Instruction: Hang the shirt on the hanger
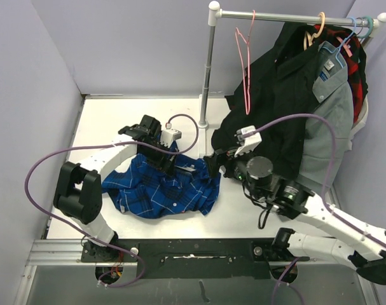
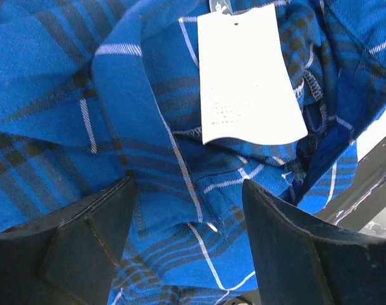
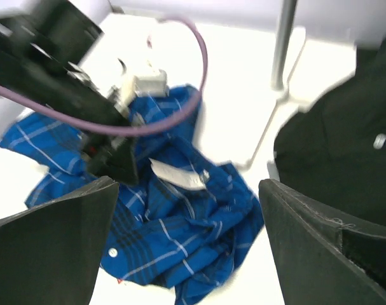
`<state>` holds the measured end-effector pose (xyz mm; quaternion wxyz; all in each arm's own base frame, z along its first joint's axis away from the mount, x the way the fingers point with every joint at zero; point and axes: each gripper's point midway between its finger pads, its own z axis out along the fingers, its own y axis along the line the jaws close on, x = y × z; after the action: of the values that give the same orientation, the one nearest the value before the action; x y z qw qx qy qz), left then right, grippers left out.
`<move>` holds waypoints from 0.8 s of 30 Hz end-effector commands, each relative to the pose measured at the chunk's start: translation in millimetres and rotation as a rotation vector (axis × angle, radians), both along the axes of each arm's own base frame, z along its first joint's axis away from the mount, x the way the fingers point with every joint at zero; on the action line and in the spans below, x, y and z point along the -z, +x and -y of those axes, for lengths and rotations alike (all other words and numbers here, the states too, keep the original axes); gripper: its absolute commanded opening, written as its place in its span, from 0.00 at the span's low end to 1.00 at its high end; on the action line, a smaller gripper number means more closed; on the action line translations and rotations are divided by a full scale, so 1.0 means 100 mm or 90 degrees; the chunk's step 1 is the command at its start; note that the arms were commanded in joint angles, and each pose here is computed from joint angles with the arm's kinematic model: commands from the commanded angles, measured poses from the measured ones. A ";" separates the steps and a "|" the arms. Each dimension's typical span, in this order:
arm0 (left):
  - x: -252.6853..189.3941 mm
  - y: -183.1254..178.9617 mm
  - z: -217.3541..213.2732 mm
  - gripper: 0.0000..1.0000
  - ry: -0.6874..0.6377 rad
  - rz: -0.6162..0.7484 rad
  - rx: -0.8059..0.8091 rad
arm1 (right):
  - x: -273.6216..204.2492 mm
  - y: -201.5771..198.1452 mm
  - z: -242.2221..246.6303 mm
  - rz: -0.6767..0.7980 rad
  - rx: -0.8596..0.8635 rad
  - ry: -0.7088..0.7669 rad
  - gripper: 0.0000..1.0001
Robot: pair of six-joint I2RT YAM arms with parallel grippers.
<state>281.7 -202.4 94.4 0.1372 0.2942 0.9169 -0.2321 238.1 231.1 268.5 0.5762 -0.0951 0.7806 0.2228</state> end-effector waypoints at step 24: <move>-0.62 0.12 -0.13 0.98 -0.014 0.199 -0.011 | -2.08 1.89 0.68 0.114 0.091 -0.067 0.98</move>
<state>282.9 -190.9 134.8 0.2252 0.3158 0.8997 -0.2001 435.4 139.0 469.6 0.6660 -0.0626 0.7409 0.0593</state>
